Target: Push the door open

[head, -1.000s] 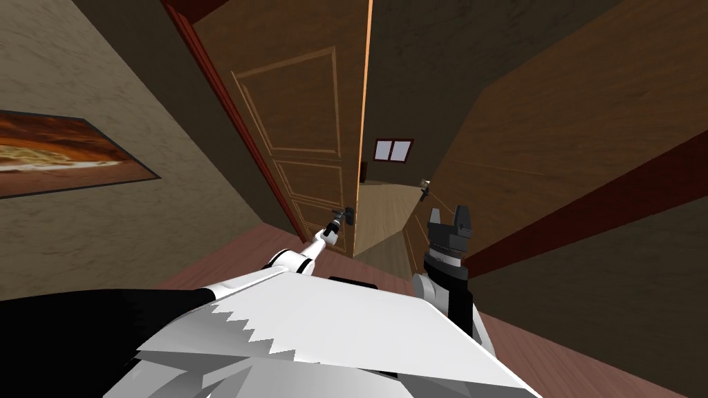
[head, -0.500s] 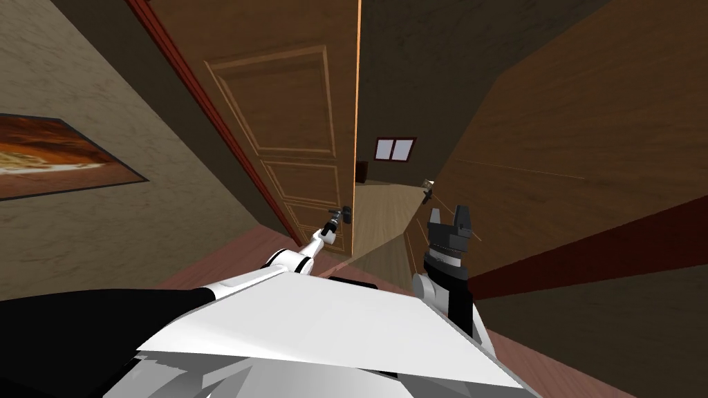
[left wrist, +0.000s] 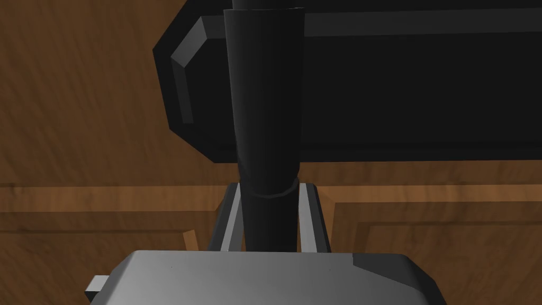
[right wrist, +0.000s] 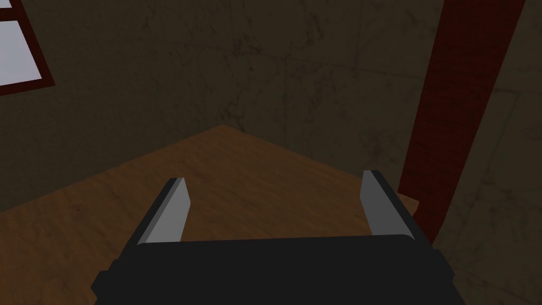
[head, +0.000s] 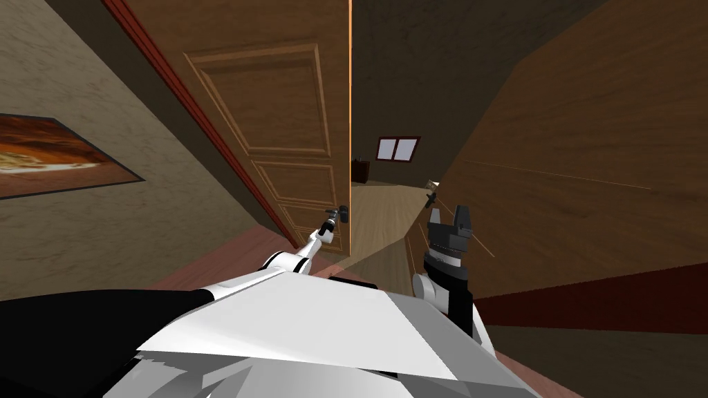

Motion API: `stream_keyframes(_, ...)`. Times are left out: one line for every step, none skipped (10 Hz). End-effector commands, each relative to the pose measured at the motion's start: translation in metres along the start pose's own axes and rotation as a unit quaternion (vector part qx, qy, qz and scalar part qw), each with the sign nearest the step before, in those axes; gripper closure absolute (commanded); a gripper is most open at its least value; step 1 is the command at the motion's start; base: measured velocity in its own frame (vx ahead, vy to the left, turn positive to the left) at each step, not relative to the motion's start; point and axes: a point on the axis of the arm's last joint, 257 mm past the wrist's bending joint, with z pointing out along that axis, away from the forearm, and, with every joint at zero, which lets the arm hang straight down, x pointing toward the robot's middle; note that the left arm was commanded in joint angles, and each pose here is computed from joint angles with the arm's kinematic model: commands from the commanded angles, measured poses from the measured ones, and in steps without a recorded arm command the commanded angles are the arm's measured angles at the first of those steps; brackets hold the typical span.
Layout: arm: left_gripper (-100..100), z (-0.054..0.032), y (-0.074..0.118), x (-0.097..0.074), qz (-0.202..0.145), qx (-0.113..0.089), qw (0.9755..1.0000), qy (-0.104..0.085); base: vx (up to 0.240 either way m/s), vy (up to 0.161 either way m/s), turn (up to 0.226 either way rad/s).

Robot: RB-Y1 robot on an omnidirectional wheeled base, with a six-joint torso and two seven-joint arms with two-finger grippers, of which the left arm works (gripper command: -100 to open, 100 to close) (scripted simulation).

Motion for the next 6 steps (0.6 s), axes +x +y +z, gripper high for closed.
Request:
stream_keyframes(100,0.0014,-0.006,-0.026,0.003,0.005,0.9998,-0.017,0.150,-0.103,0.035)
stream_keyframes(100,0.0014,-0.006,-0.026,0.003,0.005,0.9998,-0.017,0.106,-0.078,0.030)
stream_keyframes(100,0.0000,-0.005,-0.040,0.002,0.005,0.9995,-0.030,0.123,-0.106,0.081)
stream_keyframes(100,-0.0042,0.008,-0.041,0.002,-0.009,0.9995,-0.031,0.126,-0.110,0.064)
stream_keyframes(100,-0.0033,0.005,-0.041,0.002,-0.006,0.9995,-0.031,0.063,-0.049,0.022)
stream_keyframes(100,0.0000,-0.005,-0.040,0.002,0.005,0.9995,-0.030,0.006,-0.003,-0.016)
